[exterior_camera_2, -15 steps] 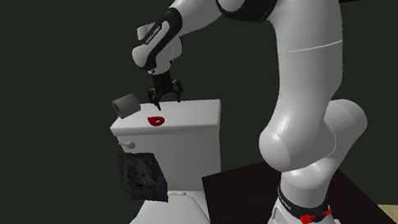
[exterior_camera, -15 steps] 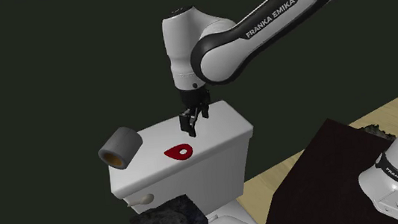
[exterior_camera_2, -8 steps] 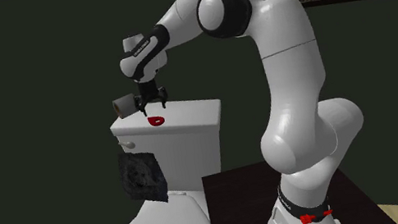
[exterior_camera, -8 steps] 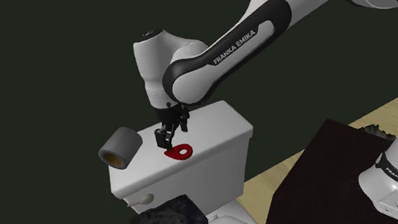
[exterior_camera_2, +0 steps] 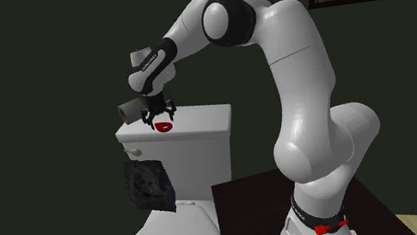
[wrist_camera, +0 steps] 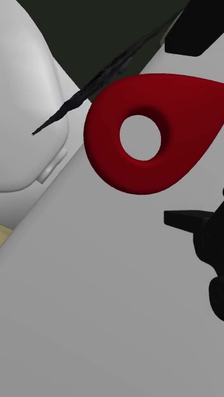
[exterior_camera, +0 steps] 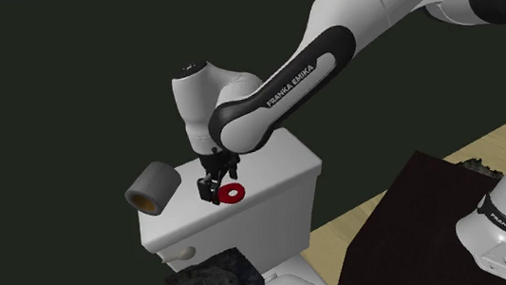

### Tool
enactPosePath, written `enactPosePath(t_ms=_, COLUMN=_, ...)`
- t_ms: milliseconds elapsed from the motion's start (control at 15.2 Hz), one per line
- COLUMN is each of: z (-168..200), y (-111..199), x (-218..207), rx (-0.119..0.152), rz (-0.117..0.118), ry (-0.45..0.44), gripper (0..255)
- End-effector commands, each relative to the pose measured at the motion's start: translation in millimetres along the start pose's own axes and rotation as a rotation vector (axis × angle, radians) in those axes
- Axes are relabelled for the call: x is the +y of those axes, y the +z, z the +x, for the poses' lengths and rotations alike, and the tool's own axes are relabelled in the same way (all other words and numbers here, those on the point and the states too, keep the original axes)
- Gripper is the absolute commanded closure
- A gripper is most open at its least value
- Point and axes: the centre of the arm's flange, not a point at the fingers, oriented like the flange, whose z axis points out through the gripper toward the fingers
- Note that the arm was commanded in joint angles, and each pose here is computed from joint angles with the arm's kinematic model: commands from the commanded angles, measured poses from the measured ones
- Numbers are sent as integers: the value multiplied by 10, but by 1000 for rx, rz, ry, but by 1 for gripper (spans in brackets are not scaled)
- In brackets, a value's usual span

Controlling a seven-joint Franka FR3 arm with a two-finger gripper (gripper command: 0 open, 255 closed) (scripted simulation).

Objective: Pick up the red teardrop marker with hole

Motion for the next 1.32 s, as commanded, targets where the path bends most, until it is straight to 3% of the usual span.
enactPosePath(t_ms=0, z=-1, y=47, x=-3, rx=1, rz=0, ry=0, gripper=0)
enactPosePath(t_ms=66, z=4, y=38, x=2, rx=1, rz=0, ry=0, gripper=255)
enactPosePath(t_ms=660, z=-1, y=47, x=-3, rx=1, rz=0, ry=0, gripper=255)
enactPosePath(t_ms=1254, z=-1, y=-428, x=2, rx=1, rz=0, ry=0, gripper=255)
